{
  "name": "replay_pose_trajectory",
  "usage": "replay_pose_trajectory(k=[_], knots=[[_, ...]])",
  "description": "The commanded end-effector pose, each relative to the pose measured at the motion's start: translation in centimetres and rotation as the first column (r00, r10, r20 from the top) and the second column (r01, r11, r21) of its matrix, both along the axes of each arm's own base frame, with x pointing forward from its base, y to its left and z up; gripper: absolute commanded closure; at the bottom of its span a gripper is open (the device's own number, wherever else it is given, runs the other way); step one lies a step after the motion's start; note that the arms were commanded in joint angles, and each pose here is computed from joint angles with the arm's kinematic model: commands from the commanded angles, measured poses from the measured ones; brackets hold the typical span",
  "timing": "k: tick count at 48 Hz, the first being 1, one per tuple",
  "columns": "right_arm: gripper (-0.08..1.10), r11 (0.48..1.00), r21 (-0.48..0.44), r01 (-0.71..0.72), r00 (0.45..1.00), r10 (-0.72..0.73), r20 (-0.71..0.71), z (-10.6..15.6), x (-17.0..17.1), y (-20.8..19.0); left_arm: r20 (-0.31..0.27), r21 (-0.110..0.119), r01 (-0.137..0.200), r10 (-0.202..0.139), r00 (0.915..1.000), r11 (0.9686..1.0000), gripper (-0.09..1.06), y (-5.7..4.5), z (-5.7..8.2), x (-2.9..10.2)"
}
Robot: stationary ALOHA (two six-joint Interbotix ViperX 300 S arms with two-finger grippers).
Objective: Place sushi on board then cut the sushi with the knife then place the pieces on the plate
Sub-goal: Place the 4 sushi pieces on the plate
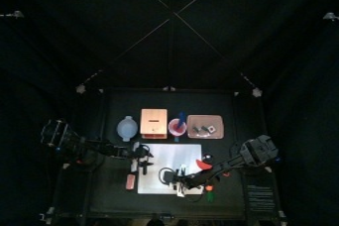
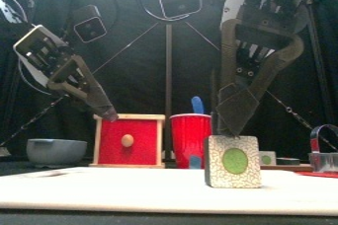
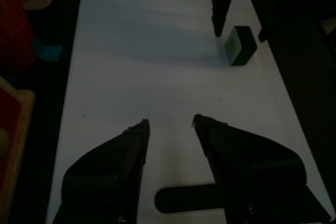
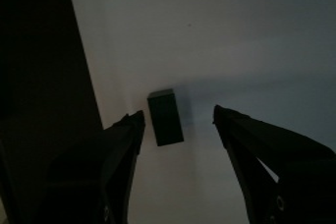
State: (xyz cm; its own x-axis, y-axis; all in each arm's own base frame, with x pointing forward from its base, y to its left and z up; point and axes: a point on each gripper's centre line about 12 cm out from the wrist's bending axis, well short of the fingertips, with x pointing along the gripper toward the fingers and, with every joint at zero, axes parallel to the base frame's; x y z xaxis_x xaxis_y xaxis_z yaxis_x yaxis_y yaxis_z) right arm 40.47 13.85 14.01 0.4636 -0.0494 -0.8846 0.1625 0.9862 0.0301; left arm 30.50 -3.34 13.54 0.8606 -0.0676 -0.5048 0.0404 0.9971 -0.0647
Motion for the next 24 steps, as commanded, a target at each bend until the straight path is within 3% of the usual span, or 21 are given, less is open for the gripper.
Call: replay_pose_trajectory(k=[1, 7, 12, 19, 24], knots=[[0.13, 1.000, 0.021, -0.003, 0.999, 0.002, 0.037, 1.1, 0.6, 0.3, 0.023, -0.004, -0.003, 0.003, 0.9997, 1.0000, 0.17, 0.0, 0.6, 0.3], [0.15, 1.000, 0.005, 0.000, 1.000, 0.000, 0.008, -0.4, 0.7, 0.1, 0.023, -0.003, -0.002, 0.002, 0.9997, 1.0000, 0.17, 0.0, 0.6, 0.3], [0.24, 1.000, 0.001, 0.000, 1.000, 0.000, -0.006, -1.1, 0.5, -0.1, 0.023, -0.004, -0.003, 0.003, 0.9997, 1.0000, 0.17, 0.0, 0.6, 0.3], [0.38, 1.000, 0.009, 0.010, 1.000, -0.010, 0.006, -0.3, 0.4, -0.3, 0.021, -0.005, -0.002, 0.002, 0.9998, 1.0000, 0.17, 0.0, 0.6, 0.3], [0.40, 1.000, 0.001, 0.029, 0.999, -0.029, 0.024, 1.4, 0.0, -1.3, 0.021, -0.005, 0.001, -0.001, 0.9998, 1.0000, 0.17, -0.1, 0.6, 0.3]])
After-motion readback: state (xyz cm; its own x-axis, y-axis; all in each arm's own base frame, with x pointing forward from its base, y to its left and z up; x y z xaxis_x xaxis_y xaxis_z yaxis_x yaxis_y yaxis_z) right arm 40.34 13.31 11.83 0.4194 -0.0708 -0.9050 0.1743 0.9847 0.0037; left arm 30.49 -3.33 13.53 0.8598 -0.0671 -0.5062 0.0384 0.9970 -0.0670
